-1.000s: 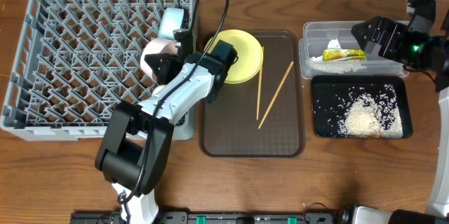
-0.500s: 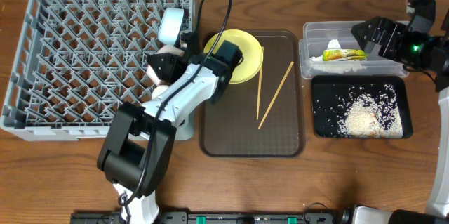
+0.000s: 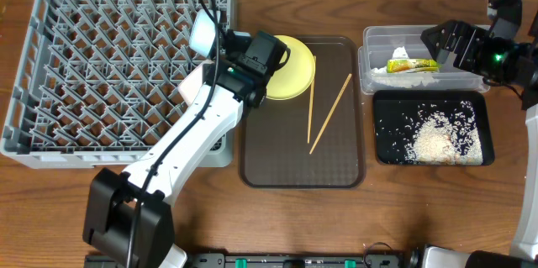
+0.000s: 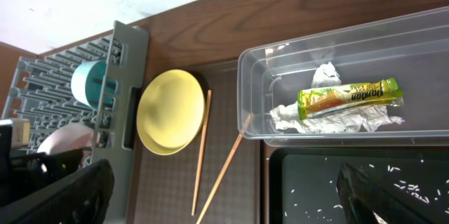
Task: Sort waste into correct bins and load items into the dishwasher
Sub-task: 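Set the white bowl upright in the dish rack with the left gripper, then move the left gripper over the yellow plate on the tray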
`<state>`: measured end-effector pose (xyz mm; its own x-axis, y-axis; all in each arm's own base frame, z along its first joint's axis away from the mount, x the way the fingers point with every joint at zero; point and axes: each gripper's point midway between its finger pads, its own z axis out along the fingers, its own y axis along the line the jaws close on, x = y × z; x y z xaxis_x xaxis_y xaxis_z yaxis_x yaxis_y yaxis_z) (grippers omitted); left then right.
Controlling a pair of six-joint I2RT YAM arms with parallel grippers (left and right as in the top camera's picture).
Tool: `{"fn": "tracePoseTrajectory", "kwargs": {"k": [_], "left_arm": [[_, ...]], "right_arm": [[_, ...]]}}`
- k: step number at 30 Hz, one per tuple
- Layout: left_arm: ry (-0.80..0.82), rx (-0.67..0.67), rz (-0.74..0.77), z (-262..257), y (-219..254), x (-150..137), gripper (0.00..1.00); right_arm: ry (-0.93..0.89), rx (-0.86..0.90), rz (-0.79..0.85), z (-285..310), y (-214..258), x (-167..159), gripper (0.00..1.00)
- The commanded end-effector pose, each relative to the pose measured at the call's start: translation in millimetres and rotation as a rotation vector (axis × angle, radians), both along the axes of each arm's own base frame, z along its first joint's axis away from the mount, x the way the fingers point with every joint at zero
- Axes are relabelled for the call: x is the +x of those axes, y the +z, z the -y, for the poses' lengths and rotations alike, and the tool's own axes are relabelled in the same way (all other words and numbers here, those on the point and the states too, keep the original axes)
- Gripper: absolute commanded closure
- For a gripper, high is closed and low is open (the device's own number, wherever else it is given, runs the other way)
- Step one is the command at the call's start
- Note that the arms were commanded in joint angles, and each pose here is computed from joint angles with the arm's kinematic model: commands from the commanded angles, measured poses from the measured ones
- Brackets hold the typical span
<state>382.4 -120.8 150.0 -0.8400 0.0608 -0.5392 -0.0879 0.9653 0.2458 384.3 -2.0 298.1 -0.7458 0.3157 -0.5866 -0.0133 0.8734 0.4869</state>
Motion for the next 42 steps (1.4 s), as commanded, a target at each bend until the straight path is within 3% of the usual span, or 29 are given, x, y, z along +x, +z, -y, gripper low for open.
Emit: {"fn": "tracePoseTrajectory", "kwargs": {"k": [1,7,10,18,24,32,38,42], "left_arm": [[-0.116,-0.261,-0.055,42,8,-6,0.21],[-0.198,-0.466,-0.020,54,48,2,0.20],[-0.273,-0.500,-0.036,54,56,-2,0.20],[-0.278,-0.352,-0.251,20,27,-44,0.27],[-0.264,-0.221,-0.284,-2,10,-47,0.27],[-0.289,-0.162,-0.294,1,-23,-23,0.27],[-0.291,-0.172,-0.199,10,-26,7,0.34],[-0.205,-0.114,-0.106,-5,-18,26,0.35]], "right_arm": [[-0.005,0.004,0.005,0,3,1,0.01],[-0.005,0.004,0.005,0,3,1,0.01],[-0.005,0.004,0.005,0,3,1,0.01],[-0.003,0.004,0.005,0,3,1,0.01],[-0.003,0.004,0.005,0,3,1,0.01],[-0.003,0.004,0.005,0,3,1,0.01],[-0.005,0.003,0.004,0,3,1,0.01],[-0.005,0.001,0.004,0,3,1,0.01]]}}
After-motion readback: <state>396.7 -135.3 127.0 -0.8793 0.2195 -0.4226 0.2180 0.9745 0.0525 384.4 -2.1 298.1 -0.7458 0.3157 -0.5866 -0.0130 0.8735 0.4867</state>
